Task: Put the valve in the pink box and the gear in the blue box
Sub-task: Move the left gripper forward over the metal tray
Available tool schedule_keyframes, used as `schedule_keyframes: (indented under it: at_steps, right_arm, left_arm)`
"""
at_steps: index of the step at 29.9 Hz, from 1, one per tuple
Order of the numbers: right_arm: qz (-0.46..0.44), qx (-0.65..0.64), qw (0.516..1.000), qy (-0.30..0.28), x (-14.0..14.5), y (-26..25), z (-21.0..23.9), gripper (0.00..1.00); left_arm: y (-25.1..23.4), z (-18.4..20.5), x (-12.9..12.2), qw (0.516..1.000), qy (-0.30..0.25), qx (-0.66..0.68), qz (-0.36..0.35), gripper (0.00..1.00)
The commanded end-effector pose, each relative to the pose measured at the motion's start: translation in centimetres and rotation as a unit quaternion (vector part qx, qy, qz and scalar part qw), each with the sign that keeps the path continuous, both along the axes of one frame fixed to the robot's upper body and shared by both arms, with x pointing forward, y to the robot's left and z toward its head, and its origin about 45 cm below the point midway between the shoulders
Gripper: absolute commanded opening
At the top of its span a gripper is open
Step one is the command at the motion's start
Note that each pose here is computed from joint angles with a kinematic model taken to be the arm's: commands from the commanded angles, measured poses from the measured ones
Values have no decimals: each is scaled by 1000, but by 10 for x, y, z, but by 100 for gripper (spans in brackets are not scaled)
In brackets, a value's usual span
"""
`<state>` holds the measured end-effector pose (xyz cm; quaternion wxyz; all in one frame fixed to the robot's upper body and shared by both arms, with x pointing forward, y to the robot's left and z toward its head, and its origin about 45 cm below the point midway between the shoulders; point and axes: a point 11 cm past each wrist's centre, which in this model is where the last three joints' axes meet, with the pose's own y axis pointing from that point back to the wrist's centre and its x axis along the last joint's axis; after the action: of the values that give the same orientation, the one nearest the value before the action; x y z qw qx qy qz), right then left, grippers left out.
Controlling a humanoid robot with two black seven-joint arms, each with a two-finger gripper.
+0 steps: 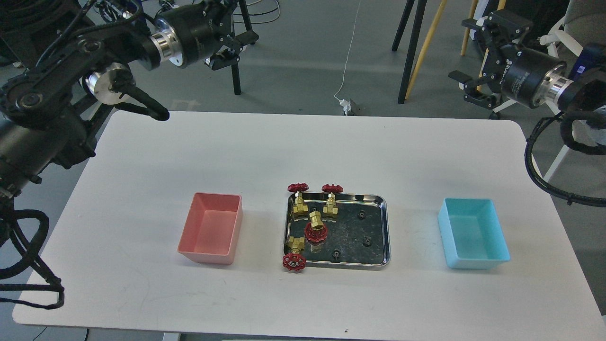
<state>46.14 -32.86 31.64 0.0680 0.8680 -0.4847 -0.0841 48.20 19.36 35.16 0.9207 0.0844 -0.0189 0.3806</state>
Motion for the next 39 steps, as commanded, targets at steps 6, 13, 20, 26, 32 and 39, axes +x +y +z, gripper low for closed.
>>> schedule_keyframes:
  at_steps: [6,13,20,26,32,39]
  right_arm:
    - [7,-2,1000,-3,1,3,4,100]
    - [9,7,1000,-8,3,10,5,100]
    - [7,7,1000,-13,5,10,10,100]
    - [4,0,1000,-22,8,7,23,100]
    - [3,-14,999,-52,10,-6,56,100]
    - [12,-22,997,-68,10,-9,74,100]
  left_arm:
    - [7,18,1,997,-46,-55,2,100]
    - [42,2,19,993,-48,-74,74,100]
    - [25,-10,10,995,-35,-88,27,100]
    - [-2,-2,-7,995,-90,-9,-38,100]
    - [-52,-27,-49,972,-178,102,-115,100]
    - [-89,-77,-96,884,-365,238,-171,100]
